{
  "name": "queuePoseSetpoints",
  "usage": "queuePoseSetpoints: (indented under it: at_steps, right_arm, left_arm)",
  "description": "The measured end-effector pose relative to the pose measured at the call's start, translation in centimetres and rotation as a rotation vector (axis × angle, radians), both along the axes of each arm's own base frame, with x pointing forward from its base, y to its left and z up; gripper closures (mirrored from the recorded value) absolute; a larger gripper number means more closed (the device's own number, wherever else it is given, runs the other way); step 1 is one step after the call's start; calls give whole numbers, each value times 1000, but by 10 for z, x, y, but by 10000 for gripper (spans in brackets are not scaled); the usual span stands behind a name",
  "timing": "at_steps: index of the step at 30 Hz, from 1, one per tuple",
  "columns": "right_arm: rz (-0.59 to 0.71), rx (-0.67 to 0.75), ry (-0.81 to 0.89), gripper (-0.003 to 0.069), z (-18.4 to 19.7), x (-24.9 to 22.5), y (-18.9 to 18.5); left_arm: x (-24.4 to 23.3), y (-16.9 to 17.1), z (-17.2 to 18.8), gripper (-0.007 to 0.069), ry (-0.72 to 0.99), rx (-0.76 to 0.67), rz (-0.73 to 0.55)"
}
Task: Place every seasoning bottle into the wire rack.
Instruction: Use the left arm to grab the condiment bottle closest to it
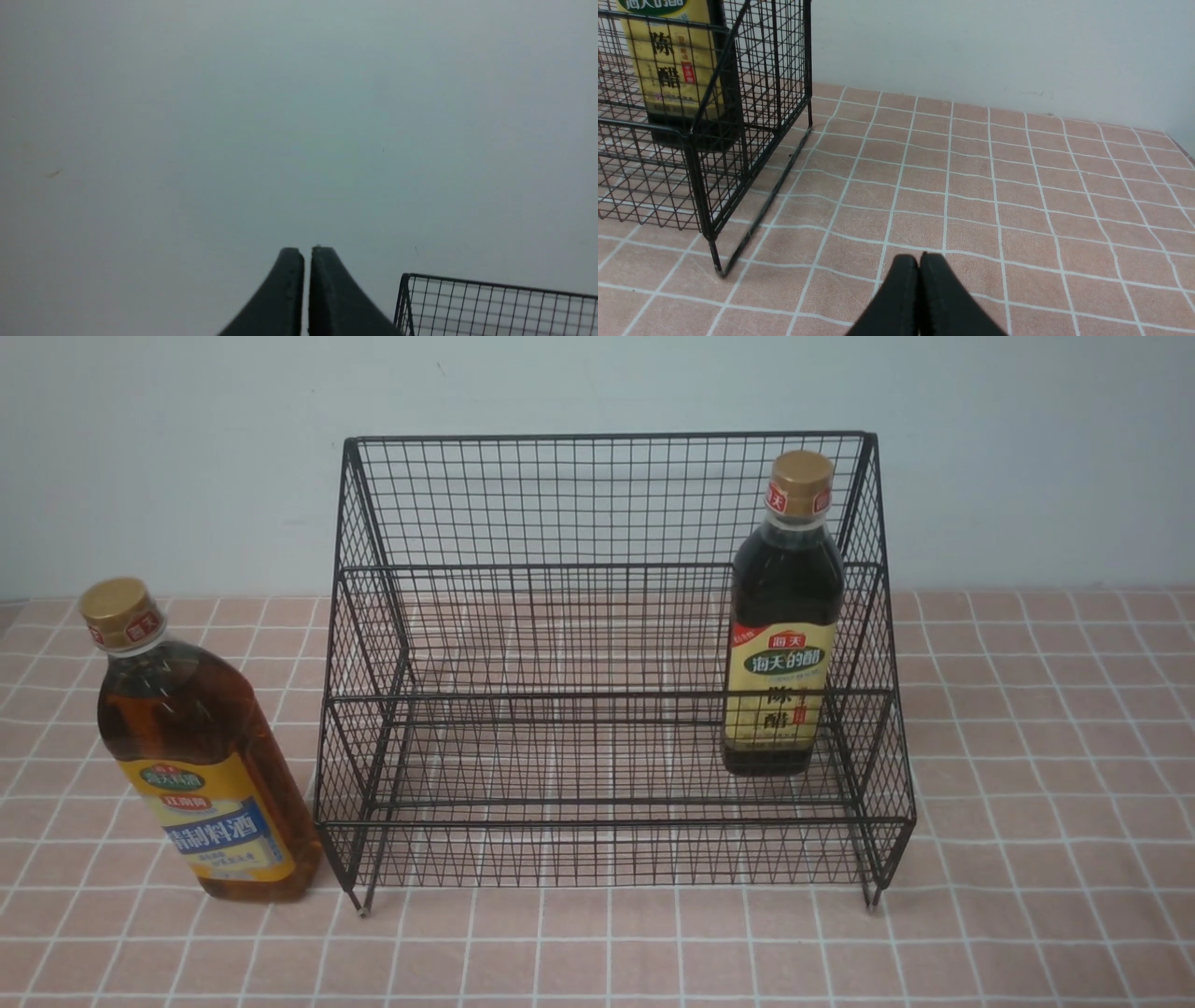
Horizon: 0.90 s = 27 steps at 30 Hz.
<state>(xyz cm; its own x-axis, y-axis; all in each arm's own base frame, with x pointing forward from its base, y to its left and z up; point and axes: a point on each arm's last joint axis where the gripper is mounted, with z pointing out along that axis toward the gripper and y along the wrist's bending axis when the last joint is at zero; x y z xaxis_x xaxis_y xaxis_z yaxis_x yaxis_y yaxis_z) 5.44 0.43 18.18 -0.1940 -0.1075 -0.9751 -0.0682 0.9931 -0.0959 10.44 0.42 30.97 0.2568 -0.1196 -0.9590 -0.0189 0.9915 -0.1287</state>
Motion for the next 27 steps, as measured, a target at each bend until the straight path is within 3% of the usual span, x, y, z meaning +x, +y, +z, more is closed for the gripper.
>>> queuePoseSetpoints:
  at_steps: [5,14,18,22,27]
  right_arm:
    - [0,0,0,673,0,0,0]
    - [0,-1,0,673,0,0,0]
    - [0,-2,0,673,0,0,0]
    - [0,-1,0,673,0,0,0]
    - [0,-1,0,673,0,0,0]
  left_arm:
    - [41,-2,7,485,120,36,-5]
    - [97,-5,9,92,236,-15,-26]
    - [107,-8,5,22,260,33,-25]
    - [117,-11,-7,11,314,79,-73]
    - [133,-12,-24,11,367,34,-83]
